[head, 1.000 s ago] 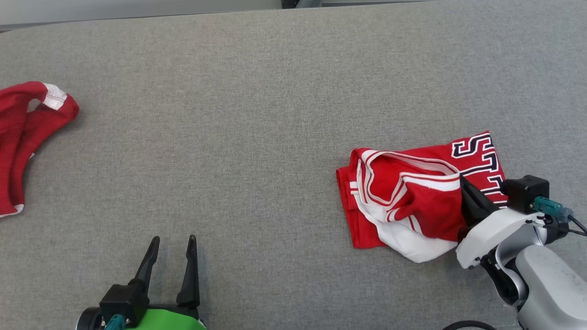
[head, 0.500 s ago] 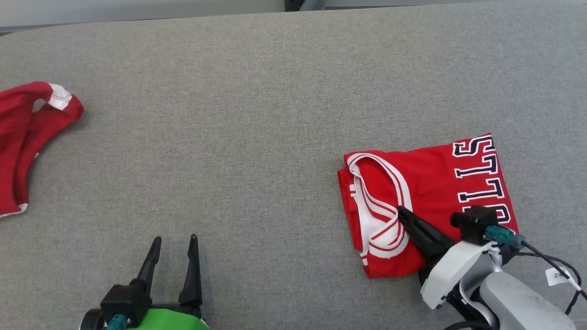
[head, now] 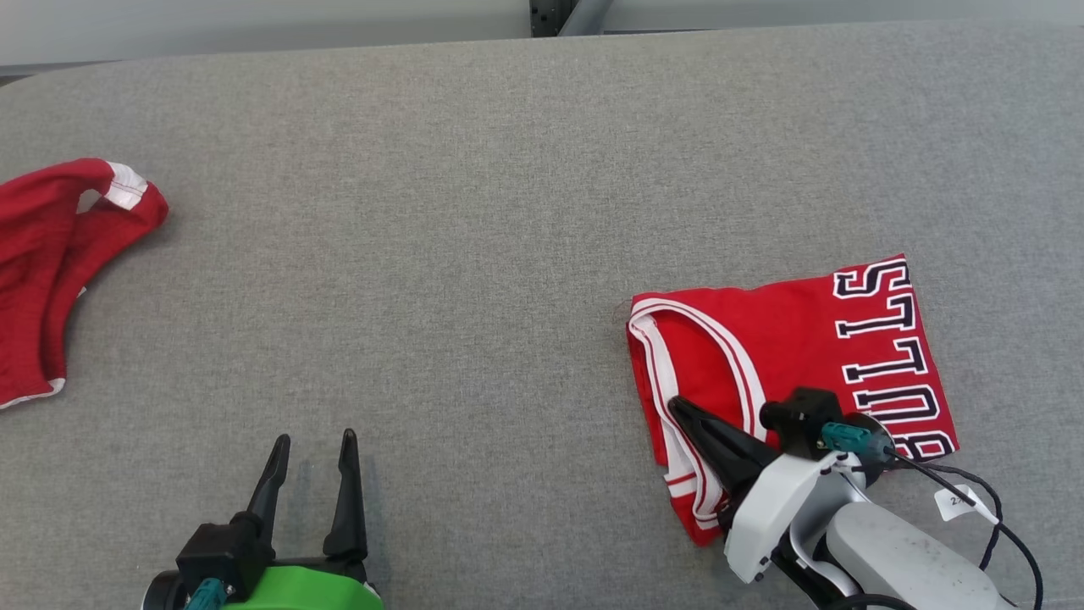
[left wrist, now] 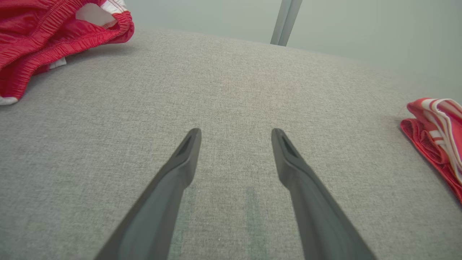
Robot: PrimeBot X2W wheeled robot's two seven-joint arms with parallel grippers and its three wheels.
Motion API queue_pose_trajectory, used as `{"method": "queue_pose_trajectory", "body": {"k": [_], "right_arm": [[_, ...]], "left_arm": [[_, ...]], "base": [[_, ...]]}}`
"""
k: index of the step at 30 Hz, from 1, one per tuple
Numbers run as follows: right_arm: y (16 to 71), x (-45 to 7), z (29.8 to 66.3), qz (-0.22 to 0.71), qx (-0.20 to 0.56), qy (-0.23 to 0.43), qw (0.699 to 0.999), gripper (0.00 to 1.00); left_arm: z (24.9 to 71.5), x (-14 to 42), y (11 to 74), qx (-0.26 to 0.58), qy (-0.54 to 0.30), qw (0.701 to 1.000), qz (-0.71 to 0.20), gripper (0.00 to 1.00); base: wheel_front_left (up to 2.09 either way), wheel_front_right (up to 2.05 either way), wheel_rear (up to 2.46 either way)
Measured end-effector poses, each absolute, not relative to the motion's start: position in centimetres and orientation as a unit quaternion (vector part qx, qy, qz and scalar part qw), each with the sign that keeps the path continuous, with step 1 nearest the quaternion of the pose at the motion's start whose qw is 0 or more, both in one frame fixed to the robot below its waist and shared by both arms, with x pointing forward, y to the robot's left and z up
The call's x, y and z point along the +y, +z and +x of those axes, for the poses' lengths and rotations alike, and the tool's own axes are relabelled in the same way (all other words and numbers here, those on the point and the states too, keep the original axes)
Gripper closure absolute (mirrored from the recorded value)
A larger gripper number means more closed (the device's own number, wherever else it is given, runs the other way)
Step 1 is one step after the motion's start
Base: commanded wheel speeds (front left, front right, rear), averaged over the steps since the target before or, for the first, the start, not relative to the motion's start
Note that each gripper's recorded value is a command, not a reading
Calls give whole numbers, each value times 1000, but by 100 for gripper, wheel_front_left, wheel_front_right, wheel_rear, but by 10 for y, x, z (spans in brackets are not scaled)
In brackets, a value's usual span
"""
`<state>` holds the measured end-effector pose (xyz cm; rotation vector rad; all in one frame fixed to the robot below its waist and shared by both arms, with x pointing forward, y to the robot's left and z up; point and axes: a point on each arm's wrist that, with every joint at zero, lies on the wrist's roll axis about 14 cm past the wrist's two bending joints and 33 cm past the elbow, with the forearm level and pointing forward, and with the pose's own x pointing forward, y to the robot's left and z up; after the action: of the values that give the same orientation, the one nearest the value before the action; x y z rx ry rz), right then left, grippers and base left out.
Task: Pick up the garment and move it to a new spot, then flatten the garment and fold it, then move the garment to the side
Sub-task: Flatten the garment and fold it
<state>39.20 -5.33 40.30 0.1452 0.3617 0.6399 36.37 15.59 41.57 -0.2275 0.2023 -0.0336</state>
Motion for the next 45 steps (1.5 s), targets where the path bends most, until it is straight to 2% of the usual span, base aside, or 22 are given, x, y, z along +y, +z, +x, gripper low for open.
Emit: {"method": "queue_pose_trajectory", "body": {"k": [7, 13, 14, 15, 16, 22, 28, 34, 38, 45], "right_arm": [[425, -41, 395, 71, 141, 330, 931, 100], [459, -68, 405, 81, 76, 292, 950, 98], [464, -77, 406, 78, 65, 280, 955, 67], [470, -88, 408, 76, 53, 264, 960, 28], [476, -101, 410, 79, 40, 242, 966, 0], [497, -190, 403, 26, -12, 105, 994, 0], [500, -239, 380, 11, -25, 6, 1000, 0], [470, -252, 354, 10, 20, -33, 999, 0], [457, -240, 345, 16, 40, -26, 999, 0], [462, -230, 341, 20, 32, -13, 999, 0]], "left_arm": [[360, 156, 420, 95, -15, 989, -116, 0], [361, 160, 434, 72, -11, 991, -116, 0], [361, 161, 437, 68, -10, 991, -116, 0], [361, 162, 440, 63, -9, 991, -116, 0], [360, 163, 442, 61, -8, 991, -116, 0], [358, 160, 452, 45, -16, 992, -113, 0], [357, 163, 464, 27, -16, 993, -113, 0], [350, 166, 469, 18, -12, 993, -116, 0], [342, 166, 468, 20, -13, 993, -116, 0], [340, 165, 471, 15, -19, 993, -115, 0]], "base": [[0, 0, 0], [0, 0, 0], [0, 0, 0], [0, 0, 0], [0, 0, 0], [0, 0, 0], [0, 0, 0], [0, 0, 0], [0, 0, 0], [0, 0, 0]]}}
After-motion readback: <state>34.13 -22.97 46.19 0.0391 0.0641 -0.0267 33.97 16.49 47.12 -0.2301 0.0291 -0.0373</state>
